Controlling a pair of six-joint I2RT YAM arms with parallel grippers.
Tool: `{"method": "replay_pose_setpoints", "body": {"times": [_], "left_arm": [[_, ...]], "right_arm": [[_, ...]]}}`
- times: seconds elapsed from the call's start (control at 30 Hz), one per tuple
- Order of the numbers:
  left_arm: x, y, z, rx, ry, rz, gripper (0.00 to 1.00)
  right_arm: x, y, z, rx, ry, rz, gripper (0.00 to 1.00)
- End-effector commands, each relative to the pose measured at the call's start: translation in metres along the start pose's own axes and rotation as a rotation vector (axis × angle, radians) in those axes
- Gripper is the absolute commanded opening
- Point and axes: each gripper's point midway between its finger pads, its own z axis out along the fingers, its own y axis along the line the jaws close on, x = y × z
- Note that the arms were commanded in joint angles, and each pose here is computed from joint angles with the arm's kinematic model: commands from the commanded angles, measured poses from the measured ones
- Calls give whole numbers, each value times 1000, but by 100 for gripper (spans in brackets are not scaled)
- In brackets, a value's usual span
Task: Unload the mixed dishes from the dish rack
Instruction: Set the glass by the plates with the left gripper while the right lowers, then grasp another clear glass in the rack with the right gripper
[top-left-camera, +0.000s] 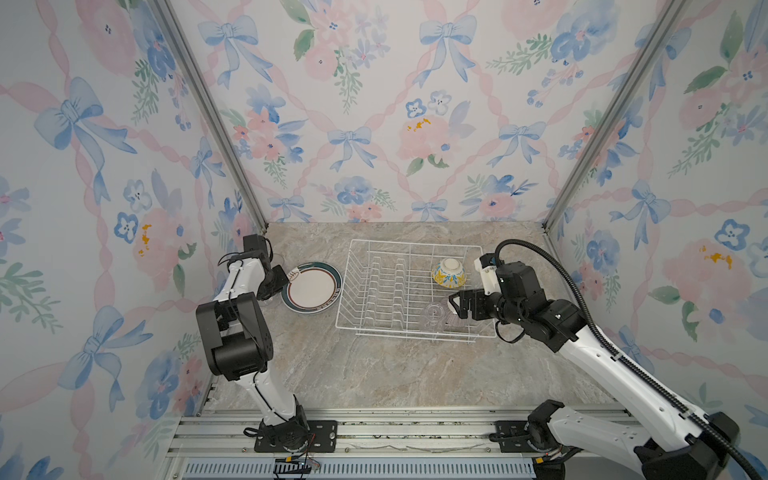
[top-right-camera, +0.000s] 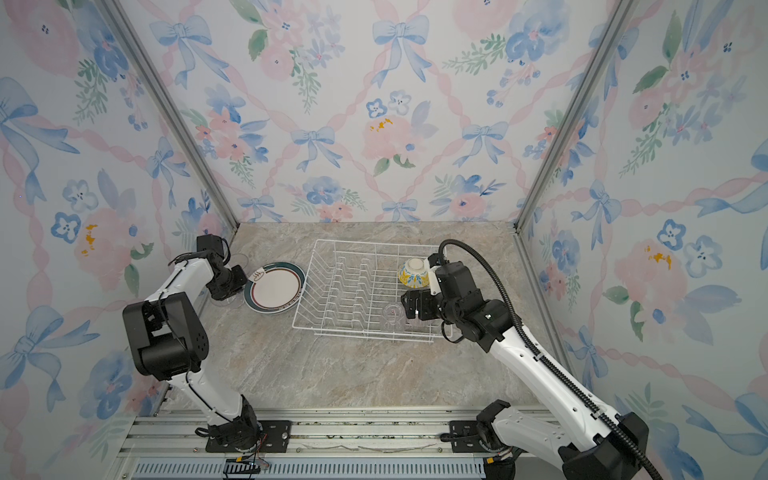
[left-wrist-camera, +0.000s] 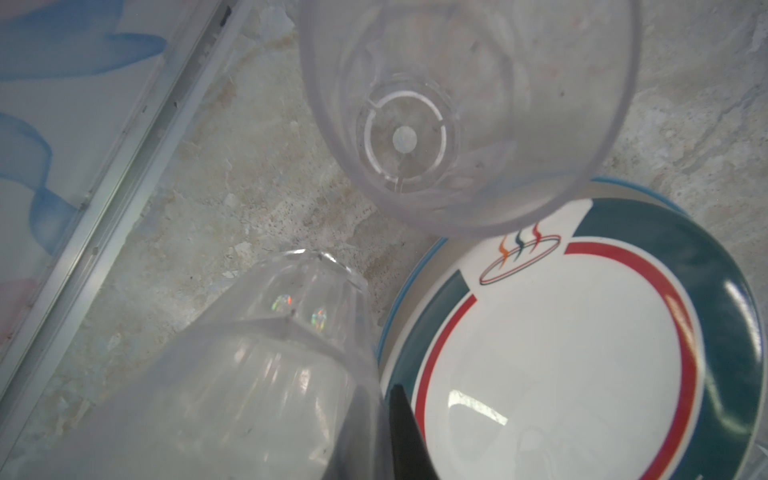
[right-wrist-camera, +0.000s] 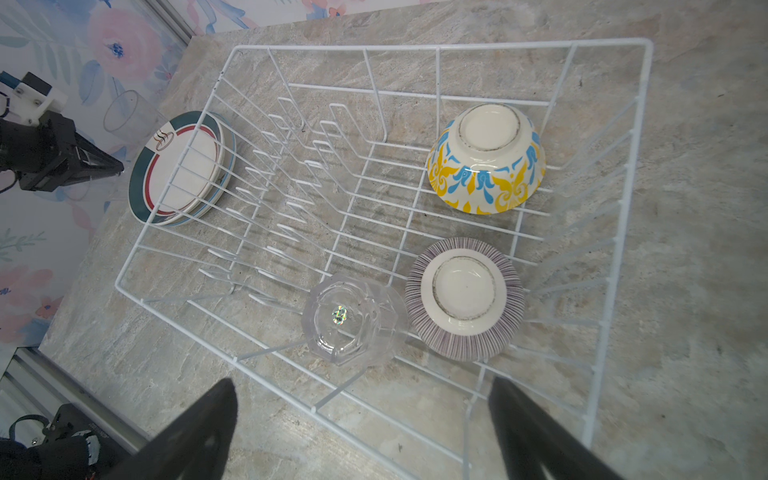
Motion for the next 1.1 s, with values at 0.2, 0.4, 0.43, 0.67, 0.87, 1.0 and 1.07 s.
{"method": "replay_pose_setpoints", "body": {"times": [0.2, 0.4, 0.43, 0.67, 0.87, 1.0, 1.07], "left_arm": [[-16, 5, -29, -12, -88, 5, 65], [-13, 0, -65, 46, -157, 16, 88], [-11, -2, -74, 67, -172, 17, 92], [17, -19, -131, 220, -263, 33, 98], [65, -47, -158, 334, -286, 70, 98], [100, -66, -165, 416, -286, 97, 98], [114, -69, -166, 452, -289, 104, 98]], "right_arm": [[10, 7, 0, -17, 29, -17, 97], [17, 15, 4, -29, 49, -40, 97], [19, 17, 6, -34, 58, -38, 97], [37, 32, 16, -64, 121, -45, 97], [51, 41, 30, -69, 173, -47, 97], [56, 37, 36, -31, 206, -79, 97], [54, 26, 34, 59, 220, -145, 97]]}}
